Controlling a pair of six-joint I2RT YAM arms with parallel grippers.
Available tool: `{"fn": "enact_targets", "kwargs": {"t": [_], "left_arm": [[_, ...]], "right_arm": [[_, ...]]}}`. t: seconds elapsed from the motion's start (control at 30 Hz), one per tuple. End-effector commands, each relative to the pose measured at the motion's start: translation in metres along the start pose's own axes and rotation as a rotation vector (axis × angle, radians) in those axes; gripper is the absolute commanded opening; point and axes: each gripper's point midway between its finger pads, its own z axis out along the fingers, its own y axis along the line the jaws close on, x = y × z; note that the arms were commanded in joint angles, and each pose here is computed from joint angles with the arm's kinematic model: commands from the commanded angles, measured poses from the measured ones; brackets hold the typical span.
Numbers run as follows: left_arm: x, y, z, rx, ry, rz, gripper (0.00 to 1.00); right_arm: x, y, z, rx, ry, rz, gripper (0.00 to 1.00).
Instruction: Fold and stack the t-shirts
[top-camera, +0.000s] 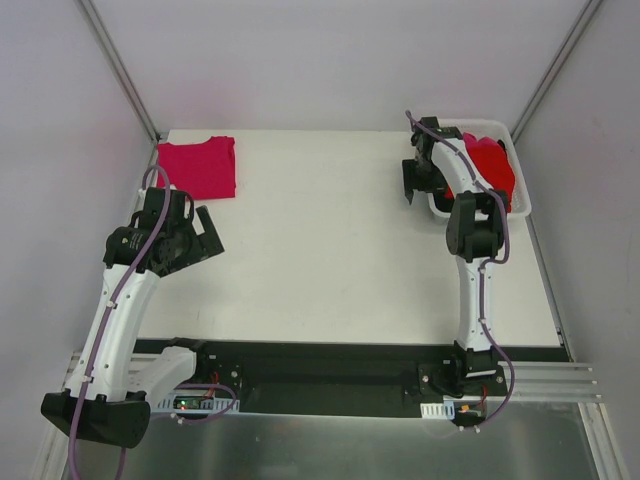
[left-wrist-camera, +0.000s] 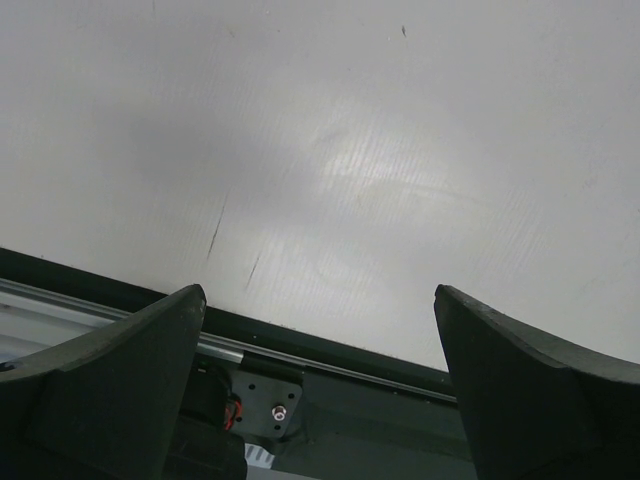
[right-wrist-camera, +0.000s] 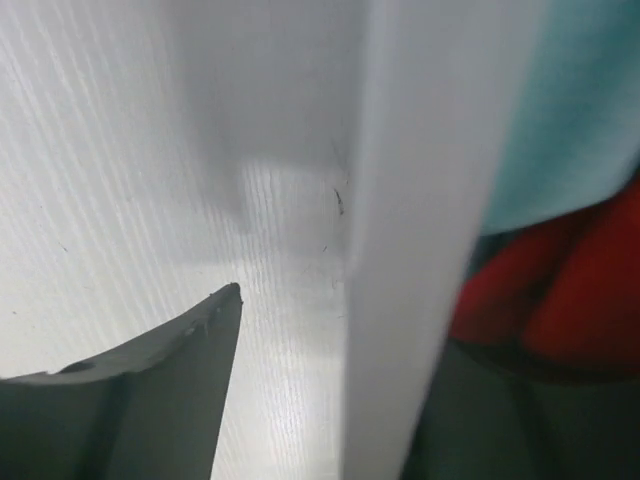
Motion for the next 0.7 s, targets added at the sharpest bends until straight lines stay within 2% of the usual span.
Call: {"fn": "enact_targets", "kwargs": {"t": [0.0,0.07,0.43,0.67], "left_arm": [[-0.003,0.000,-0.006,-0.010,-0.012,-0.006,0.99],[-0.002,0.001,-0.004,-0.015,-0.002,-0.005,0.99],[0.002,0.000,0.000,-0.015,0.006,-0.002,0.99],[0.005,0.002,0.003,-0.023,0.015,0.001,0.99]], "right_arm": [[0.025,0.000,0.000,-0.010,0.096,0.011,0.71],[0.016,-0.006,-0.015,0.009,0.055,0.010,0.82],[-0.004,-0.016,-0.067,0.037,-0.070,0.022,0.82],[-0.019,-0.022,-0.118,0.059,-0.186,0.028,0.81]]}}
